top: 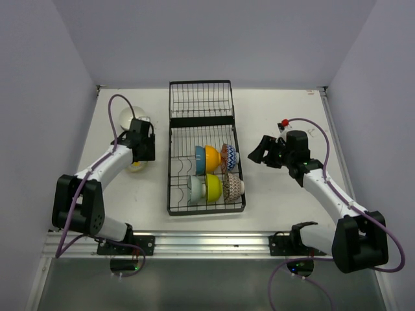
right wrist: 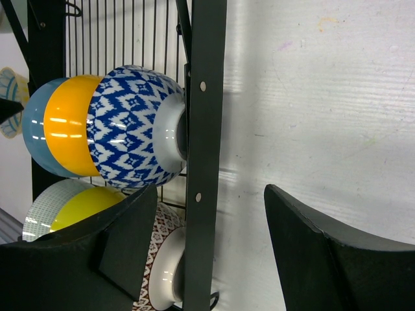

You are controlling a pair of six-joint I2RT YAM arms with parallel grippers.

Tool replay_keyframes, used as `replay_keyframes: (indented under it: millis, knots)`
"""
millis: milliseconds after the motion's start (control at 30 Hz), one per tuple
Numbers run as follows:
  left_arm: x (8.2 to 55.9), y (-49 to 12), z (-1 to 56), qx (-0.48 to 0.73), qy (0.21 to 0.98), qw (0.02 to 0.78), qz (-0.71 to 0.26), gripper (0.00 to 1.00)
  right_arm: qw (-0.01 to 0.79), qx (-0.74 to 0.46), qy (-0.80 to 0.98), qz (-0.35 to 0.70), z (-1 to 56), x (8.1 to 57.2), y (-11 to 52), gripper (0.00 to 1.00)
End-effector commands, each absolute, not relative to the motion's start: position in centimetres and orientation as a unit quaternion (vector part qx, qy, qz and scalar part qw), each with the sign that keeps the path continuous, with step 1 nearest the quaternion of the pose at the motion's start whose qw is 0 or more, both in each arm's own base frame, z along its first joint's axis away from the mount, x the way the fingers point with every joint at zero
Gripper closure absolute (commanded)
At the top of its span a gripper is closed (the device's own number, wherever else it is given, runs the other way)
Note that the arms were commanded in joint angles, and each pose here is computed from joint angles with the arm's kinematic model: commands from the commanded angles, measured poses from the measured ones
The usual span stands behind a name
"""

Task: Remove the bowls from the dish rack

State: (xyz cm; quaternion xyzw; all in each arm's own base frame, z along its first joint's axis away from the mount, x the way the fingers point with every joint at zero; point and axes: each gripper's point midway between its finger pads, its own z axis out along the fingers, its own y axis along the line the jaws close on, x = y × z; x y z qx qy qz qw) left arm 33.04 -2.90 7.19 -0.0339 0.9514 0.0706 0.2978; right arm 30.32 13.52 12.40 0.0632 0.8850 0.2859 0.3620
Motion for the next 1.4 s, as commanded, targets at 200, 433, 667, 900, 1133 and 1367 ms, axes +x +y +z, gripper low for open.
replay_keyframes:
  millis: [200,433,667,900,1133,1367]
  knots:
    - [34.0,-5.6,12.9,-0.037,0.931,0.364,-0.013,0.31,0.387,0.06,0.876,0.282,13.4,30.8,13.2,0.29]
    - [31.4,-11.3,19.5,-0.046,0.876,0.431,-0.214,0.29,0.386,0.061,0.877,0.281,13.3,30.8,13.2,0.29]
    - [27.4,-16.2,21.3,-0.005,0.821,0.431,-0.375,0.29,0.384,0.058,0.877,0.284,13.3,30.7,13.3,0.29]
    - [25.2,-18.6,18.9,0.019,0.834,0.396,-0.384,0.3,0.381,0.059,0.878,0.284,13.2,30.8,13.3,0.29]
    - [22.9,-21.0,16.3,0.036,0.85,0.354,-0.389,0.33,0.383,0.06,0.879,0.277,13.1,30.8,13.1,0.29]
    - [20.5,-22.2,13.5,0.044,0.875,0.315,-0.365,0.35,0.379,0.061,0.881,0.276,12.9,30.8,13.1,0.29]
